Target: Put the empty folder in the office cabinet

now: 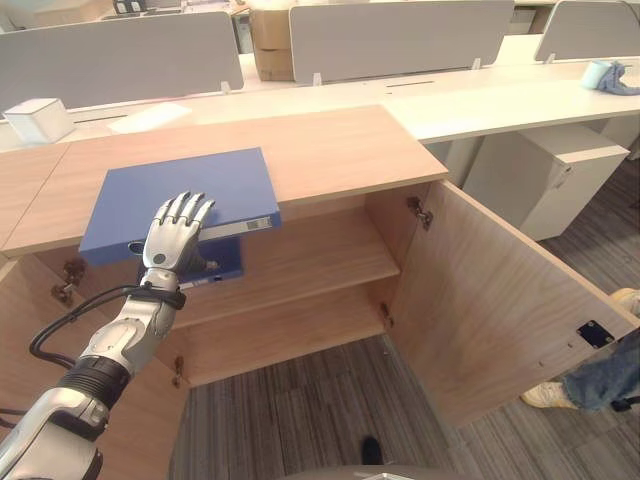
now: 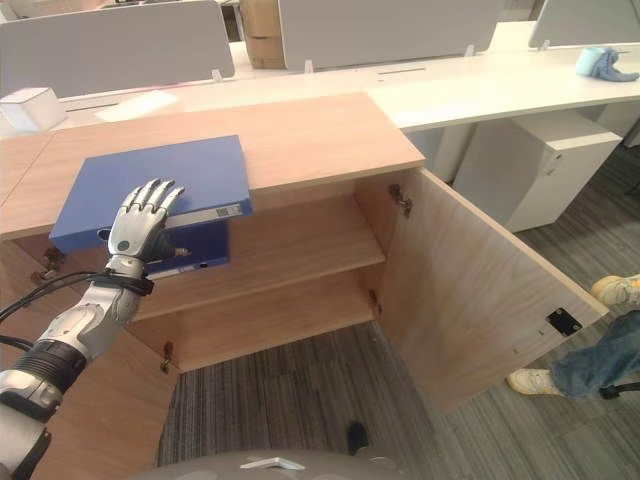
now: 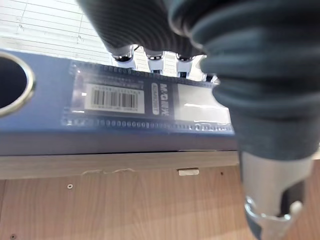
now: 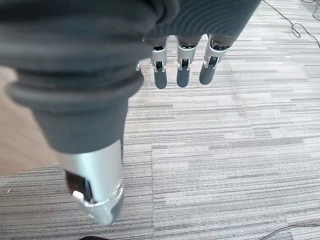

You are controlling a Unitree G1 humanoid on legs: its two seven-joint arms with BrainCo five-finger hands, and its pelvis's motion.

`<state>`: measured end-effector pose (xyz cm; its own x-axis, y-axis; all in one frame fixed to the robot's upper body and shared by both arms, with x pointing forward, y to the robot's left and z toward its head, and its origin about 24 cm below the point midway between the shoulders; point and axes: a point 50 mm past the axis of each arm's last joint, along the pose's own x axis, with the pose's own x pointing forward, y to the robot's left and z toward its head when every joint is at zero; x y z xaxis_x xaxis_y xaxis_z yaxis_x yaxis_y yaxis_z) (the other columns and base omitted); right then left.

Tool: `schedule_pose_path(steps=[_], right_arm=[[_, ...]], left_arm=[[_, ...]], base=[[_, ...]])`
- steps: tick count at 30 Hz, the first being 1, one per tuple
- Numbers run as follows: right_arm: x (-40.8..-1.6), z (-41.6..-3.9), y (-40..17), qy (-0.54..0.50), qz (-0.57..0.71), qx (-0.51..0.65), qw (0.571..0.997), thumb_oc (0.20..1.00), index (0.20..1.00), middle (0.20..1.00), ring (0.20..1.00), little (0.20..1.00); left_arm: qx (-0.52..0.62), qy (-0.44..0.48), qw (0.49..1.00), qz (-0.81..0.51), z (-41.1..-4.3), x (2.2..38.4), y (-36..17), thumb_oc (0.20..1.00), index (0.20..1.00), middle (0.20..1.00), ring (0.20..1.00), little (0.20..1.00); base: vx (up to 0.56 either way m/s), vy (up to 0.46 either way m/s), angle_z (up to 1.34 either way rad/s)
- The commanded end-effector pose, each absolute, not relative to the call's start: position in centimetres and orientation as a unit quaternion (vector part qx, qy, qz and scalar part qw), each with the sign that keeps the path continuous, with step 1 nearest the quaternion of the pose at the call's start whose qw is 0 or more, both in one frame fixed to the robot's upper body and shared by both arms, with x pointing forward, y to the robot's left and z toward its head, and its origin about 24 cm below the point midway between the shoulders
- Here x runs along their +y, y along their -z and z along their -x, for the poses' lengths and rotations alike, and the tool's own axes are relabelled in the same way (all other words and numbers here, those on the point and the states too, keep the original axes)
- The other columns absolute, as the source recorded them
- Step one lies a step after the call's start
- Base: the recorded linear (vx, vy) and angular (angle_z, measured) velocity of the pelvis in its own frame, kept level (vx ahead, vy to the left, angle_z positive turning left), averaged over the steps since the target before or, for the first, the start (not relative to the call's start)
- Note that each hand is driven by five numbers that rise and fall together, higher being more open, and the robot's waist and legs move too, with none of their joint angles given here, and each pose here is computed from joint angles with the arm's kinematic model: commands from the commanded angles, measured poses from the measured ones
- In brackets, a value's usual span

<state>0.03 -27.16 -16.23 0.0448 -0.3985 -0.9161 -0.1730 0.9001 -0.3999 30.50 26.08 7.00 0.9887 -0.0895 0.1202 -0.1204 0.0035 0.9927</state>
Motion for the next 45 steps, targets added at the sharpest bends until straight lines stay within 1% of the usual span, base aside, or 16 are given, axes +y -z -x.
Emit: schedule_pose_path(steps=[1,21,22,23,24,25,39,42,45], right_arm=[[-29.4,-0.3,15.4,0.103,0.242,0.69,0.674,1.0,1.0,1.0,1.0,1.0],[-29.7,-0.5,15.3,0.107,0.246,0.677,0.686,1.0,1.0,1.0,1.0,1.0],[-29.7,-0.5,15.3,0.108,0.245,0.677,0.686,1.0,1.0,1.0,1.0,1.0],[-29.7,-0.5,15.3,0.109,0.244,0.676,0.687,1.0,1.0,1.0,1.0,1.0],[-29.7,-0.5,15.3,0.109,0.244,0.676,0.687,1.0,1.0,1.0,1.0,1.0],[-29.7,-0.5,15.3,0.109,0.244,0.675,0.687,1.0,1.0,1.0,1.0,1.0],[-29.6,-1.5,15.3,0.118,0.238,0.657,0.706,1.0,1.0,1.0,1.0,1.0],[-29.3,-1.3,15.4,0.115,0.233,0.658,0.707,1.0,1.0,1.0,1.0,1.0],[-28.5,-1.9,15.7,0.106,0.224,0.651,0.717,1.0,1.0,1.0,1.0,1.0]], left_arm=[[-0.109,-0.072,0.661,-0.739,-32.7,28.2,-12.1,1.0,1.0,1.0,1.0,1.0],[-0.097,-0.092,0.643,-0.754,-33.8,29.3,-13.6,1.0,1.0,1.0,1.0,1.0],[-0.097,-0.092,0.643,-0.754,-33.9,29.4,-13.7,0.928,0.928,0.928,0.928,0.928],[-0.096,-0.093,0.645,-0.752,-33.9,29.4,-13.7,0.507,0.507,0.507,0.507,0.507],[-0.096,-0.093,0.645,-0.752,-33.9,29.4,-13.7,0.507,0.507,0.507,0.507,0.507],[-0.096,-0.094,0.646,-0.751,-33.9,29.4,-13.7,0.2,0.2,0.2,0.2,0.2],[-0.115,-0.112,0.644,-0.748,-34.4,29.4,-15.4,0.2,0.2,0.2,0.2,0.2],[-0.127,-0.119,0.657,-0.734,-34.3,29.1,-15.9,0.2,0.2,0.2,0.2,0.2],[-0.167,-0.147,0.708,-0.671,-34.0,28.2,-17.1,0.2,0.2,0.2,0.2,0.2]], base=[[0.0,0.0,0.0],[0.0,-0.001,-0.01],[0.0,0.0,0.0],[0.0,0.0,0.0],[0.0,0.0,0.0],[0.0,0.0,0.0],[-0.04,0.002,-0.01],[-0.01,-0.001,-0.01],[-0.05,-0.019,0.01]])
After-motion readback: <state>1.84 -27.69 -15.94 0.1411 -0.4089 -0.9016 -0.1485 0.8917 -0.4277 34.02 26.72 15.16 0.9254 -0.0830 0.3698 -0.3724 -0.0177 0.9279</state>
